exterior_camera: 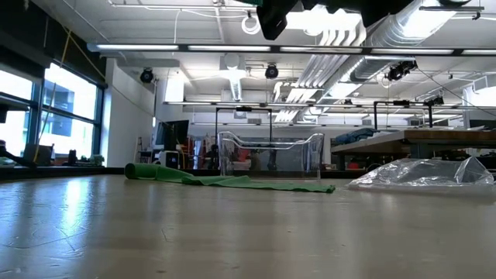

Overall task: Roll bandage
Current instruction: Roll the blue bandage

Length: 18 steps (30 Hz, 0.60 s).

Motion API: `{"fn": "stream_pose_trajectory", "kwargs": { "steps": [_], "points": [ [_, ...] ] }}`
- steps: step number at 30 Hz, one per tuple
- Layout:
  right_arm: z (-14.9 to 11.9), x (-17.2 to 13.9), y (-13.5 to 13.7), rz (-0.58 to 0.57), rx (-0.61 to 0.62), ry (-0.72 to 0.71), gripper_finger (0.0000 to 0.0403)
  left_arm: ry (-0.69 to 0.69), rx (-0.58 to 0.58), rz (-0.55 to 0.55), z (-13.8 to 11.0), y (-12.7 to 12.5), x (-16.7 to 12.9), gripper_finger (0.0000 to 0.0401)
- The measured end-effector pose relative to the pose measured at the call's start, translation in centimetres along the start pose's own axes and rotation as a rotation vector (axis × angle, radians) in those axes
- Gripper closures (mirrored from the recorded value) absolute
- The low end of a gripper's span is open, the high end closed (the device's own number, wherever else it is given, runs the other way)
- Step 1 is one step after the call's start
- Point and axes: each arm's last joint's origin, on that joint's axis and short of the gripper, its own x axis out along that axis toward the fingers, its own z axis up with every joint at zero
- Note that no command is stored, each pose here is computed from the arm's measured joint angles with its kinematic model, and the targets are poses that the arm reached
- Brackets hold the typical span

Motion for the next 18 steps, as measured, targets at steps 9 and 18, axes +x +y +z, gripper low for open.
{"fn": "stream_pose_trajectory", "kwargs": {
  "steps": [9,18],
  "points": [
    [-0.2,0.7,1.6,-0.05,-0.08,-0.001,0.0398,0.013,-0.156,0.016,-0.2,0.2,0.6,0.0327],
    [-0.5,1.1,2.9,-0.082,-0.209,0.005,0.0396,0.037,-0.292,0.06,-0.2,0.4,0.5,0.0393]
  ]
}}
